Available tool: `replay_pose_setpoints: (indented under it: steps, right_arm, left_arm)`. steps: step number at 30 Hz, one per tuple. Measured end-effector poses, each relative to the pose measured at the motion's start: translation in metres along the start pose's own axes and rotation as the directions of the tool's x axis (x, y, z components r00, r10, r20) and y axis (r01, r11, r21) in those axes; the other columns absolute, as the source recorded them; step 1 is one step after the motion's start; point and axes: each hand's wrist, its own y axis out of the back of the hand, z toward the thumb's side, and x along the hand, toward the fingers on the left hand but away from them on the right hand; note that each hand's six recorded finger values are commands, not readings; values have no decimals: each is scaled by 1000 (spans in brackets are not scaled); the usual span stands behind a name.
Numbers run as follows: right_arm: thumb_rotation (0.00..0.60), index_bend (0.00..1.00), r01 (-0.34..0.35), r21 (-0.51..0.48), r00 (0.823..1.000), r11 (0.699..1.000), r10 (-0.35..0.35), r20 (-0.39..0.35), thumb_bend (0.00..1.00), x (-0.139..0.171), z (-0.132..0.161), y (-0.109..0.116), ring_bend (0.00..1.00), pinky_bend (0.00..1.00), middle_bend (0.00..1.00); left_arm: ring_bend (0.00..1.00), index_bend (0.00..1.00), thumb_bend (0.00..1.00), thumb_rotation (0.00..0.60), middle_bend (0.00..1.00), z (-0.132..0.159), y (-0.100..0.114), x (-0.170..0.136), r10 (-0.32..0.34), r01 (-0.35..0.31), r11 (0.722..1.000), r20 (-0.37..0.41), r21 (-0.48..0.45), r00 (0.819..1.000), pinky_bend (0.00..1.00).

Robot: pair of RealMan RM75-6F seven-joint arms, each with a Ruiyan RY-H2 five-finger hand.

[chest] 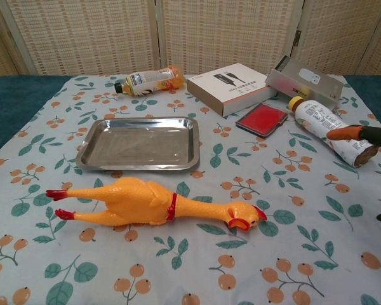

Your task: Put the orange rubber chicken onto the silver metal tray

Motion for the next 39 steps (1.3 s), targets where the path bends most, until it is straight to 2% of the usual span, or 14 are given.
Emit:
replay_pose_setpoints:
  steps: [5, 11, 29, 36, 39]
  right_arm:
    - [600, 119, -43, -10, 996, 999, 42, -85, 184, -42, 45, -17, 0, 0, 0]
    - [600, 212, -78, -14, 988, 997, 76, -134, 184, -78, 81, -36, 0, 0, 0]
    - [600, 314, -145, -52, 981, 988, 136, -138, 185, -133, 125, -66, 0, 0, 0]
    - [600, 460, -146, -62, 983, 987, 138, -121, 184, -146, 135, -74, 0, 27, 3]
    - [600, 563, -130, -54, 986, 990, 123, -112, 185, -149, 138, -75, 0, 106, 77]
  left_arm:
    - [22, 0, 468, 600, 0, -4, 2, -1, 5, -5, 1000, -9, -6, 1000, 72]
    - [22, 0, 469, 600, 0, -6, 0, 0, -13, 13, 1000, -14, -5, 1000, 72]
    - [22, 0, 470, 600, 0, -9, -1, 3, -27, 27, 1000, -31, -8, 999, 72]
    - [22, 0, 470, 600, 0, -13, 1, 2, -21, 20, 1000, -40, -18, 999, 72]
    - [22, 0, 471, 600, 0, -14, 2, 2, -20, 19, 1000, -41, -21, 999, 72]
